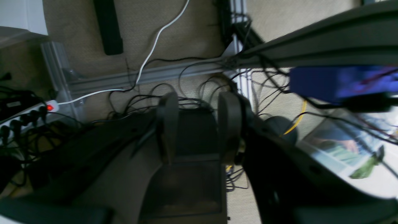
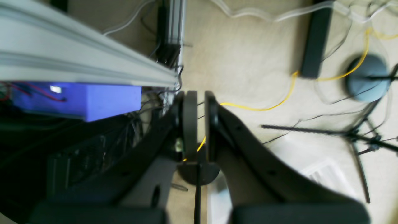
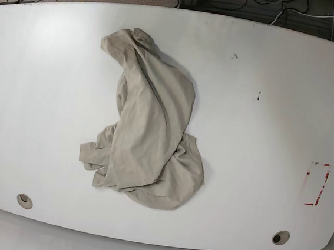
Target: Layout the t-shirt on the table in an organized manner, then fold the t-shirt properly
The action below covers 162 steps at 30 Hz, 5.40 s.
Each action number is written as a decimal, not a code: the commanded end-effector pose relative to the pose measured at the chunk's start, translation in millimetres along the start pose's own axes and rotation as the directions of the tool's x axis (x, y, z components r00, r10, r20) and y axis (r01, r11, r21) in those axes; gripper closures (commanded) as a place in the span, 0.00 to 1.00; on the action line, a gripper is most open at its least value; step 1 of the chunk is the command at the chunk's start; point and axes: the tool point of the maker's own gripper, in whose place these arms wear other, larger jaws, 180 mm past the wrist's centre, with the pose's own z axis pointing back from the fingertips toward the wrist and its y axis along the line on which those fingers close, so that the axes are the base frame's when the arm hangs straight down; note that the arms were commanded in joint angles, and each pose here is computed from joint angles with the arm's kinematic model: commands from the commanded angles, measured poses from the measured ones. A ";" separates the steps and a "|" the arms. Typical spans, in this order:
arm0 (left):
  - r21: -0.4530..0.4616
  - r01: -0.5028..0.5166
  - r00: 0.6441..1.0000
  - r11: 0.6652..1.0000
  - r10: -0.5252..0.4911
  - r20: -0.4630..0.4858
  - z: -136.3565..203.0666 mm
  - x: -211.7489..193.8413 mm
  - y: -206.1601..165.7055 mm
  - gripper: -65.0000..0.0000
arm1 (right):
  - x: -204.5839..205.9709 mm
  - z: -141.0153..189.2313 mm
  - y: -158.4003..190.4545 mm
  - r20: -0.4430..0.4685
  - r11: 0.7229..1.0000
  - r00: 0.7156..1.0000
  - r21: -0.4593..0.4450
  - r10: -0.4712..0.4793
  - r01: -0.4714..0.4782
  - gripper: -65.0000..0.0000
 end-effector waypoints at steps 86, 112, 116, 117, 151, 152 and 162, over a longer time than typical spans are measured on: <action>0.183 0.052 0.786 0.982 -0.153 0.599 19.6 249.2 49.5 0.37 | 440.4 -94.0 125.7 0.637 0.861 0.704 0.119 0.315 -0.494 0.38; 0.264 0.022 0.791 0.964 -0.178 0.586 28.9 246.1 79.8 0.37 | 468.2 -199.3 158.8 0.514 0.759 0.722 0.190 0.464 -0.623 0.38; 0.264 0.022 0.791 0.964 -0.178 0.586 28.9 246.1 79.8 0.37 | 459.1 -206.3 163.3 0.506 0.759 0.733 0.212 0.454 -0.616 0.38; 0.264 0.022 0.791 0.964 -0.178 0.586 28.9 246.1 79.8 0.37 | 454.9 -208.7 163.7 0.501 0.759 0.738 0.219 0.452 -0.613 0.38; 0.259 0.011 0.795 0.966 -0.165 0.584 20.3 245.7 82.2 0.37 | 482.2 -165.7 177.0 0.591 0.753 0.675 0.165 0.442 -0.637 1.00; 0.257 0.011 0.795 0.966 -0.165 0.584 20.1 245.8 81.7 0.37 | 488.5 -157.9 178.2 0.604 0.752 0.663 0.153 0.442 -0.641 1.00; 0.256 0.013 0.794 0.967 -0.165 0.585 19.5 246.7 80.9 0.37 | 552.7 -78.1 185.0 0.745 0.750 0.513 0.026 0.426 -0.661 1.00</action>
